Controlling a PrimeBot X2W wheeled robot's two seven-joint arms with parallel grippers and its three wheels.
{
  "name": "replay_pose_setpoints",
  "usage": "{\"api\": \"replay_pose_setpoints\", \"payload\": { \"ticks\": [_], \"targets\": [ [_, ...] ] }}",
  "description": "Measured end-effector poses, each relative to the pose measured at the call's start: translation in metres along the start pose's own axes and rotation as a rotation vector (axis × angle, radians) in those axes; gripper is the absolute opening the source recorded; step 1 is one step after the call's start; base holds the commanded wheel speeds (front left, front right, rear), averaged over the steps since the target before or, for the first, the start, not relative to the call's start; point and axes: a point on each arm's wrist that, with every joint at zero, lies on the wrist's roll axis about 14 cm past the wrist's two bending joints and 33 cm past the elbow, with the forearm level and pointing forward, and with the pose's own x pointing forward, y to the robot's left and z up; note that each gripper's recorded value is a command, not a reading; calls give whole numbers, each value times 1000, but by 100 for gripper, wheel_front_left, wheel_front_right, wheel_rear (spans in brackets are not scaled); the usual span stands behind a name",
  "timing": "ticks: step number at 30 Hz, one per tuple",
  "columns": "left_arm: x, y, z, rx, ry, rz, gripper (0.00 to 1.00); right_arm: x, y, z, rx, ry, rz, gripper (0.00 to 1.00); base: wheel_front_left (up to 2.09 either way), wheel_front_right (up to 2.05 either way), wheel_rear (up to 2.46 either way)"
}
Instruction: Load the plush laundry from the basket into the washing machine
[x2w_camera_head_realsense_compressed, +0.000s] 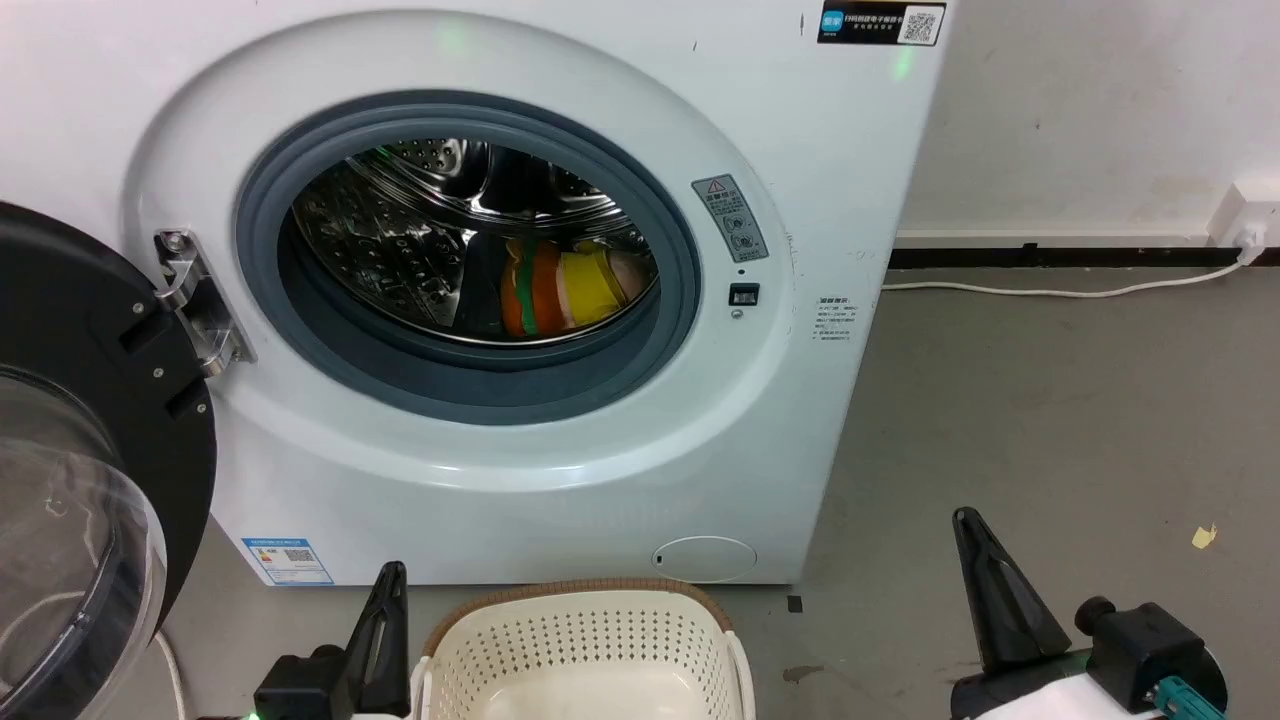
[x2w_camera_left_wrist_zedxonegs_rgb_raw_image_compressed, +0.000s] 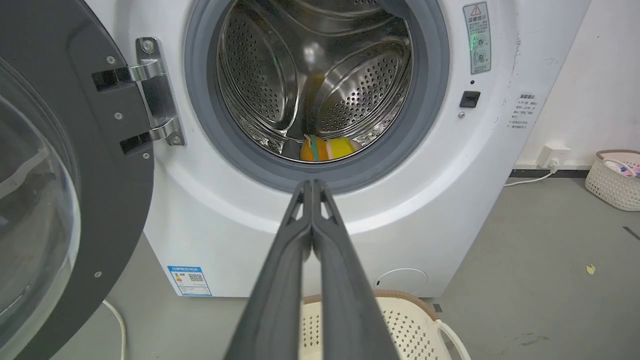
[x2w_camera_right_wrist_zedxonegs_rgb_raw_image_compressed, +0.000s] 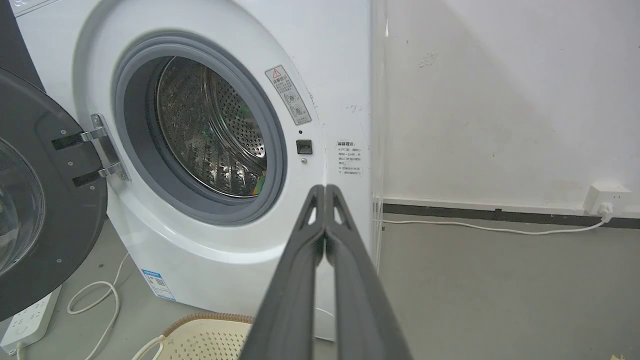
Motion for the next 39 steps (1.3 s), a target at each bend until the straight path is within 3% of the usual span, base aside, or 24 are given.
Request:
{"api": "replay_pose_setpoints", "payload": {
  "ticks": [39],
  "targets": [
    [15,-2,5,33,30,-13,0,1,-15,-11,-68,91,-35,0,0,0,0]
  ]
}}
